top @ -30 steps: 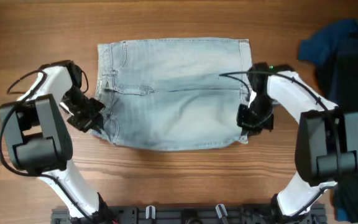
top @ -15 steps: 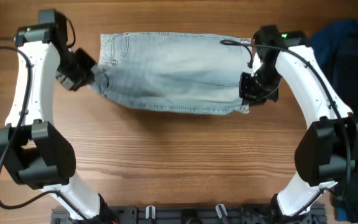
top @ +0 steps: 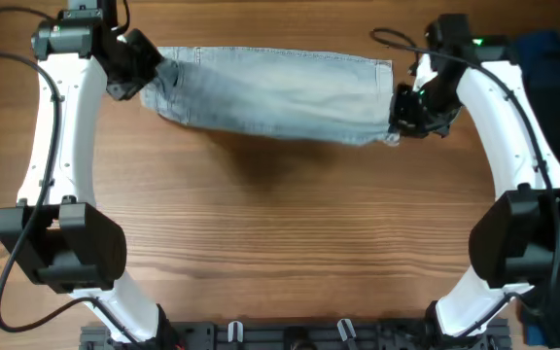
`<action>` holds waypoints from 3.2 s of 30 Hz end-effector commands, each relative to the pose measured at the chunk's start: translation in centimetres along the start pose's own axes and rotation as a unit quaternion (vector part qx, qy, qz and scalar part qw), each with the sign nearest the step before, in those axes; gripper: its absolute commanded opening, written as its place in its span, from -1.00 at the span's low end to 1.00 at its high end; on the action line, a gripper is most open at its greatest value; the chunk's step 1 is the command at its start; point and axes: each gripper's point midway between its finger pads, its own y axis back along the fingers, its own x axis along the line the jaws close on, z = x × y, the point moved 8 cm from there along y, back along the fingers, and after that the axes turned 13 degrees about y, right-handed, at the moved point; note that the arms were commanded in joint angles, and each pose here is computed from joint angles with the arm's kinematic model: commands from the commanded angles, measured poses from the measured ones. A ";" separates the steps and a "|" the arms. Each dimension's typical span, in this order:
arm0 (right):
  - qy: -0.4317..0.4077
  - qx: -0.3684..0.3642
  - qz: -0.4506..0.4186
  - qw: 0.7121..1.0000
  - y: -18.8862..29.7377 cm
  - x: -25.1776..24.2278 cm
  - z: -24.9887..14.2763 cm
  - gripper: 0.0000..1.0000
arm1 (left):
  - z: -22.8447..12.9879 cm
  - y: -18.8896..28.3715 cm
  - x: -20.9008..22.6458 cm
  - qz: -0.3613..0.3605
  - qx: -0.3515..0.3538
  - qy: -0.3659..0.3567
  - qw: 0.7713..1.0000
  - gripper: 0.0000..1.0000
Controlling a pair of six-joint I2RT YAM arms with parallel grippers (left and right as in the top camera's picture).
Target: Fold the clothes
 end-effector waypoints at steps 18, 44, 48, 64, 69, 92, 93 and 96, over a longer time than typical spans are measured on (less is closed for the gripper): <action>-0.054 0.052 0.024 0.997 0.6 -0.3 -1.4 -0.92 | -0.2 0.2 1.9 0.079 -0.002 0.001 0.997 -0.92; -0.013 0.224 -0.060 0.973 -10.0 -1.1 -10.3 -0.84 | -9.8 -8.8 15.2 0.304 0.177 0.046 0.935 -0.54; -0.011 0.227 -0.075 0.971 -10.5 -1.7 -10.8 -0.37 | -10.7 -9.2 16.4 0.320 0.189 0.046 0.927 -0.28; -0.035 0.252 -0.074 0.964 -12.0 -2.3 -12.8 -0.02 | -9.6 -8.9 17.6 0.323 0.190 0.074 0.924 0.15; -0.027 0.213 -0.057 0.975 -13.6 -2.4 -12.3 -0.04 | -9.6 -8.9 17.6 0.323 0.190 0.073 0.924 0.18; 0.020 0.159 -0.084 0.984 -9.6 -1.9 -11.0 -0.92 | -8.9 -8.5 18.5 0.336 0.188 0.065 0.921 0.64; 0.020 0.157 -0.083 0.984 -9.6 -1.9 -10.9 -0.92 | -8.6 -8.7 18.4 0.322 0.188 0.076 0.925 0.62; 0.020 0.153 -0.083 0.985 -9.6 -1.9 -10.8 -0.91 | -8.1 -9.3 18.0 0.288 0.186 0.099 0.934 0.56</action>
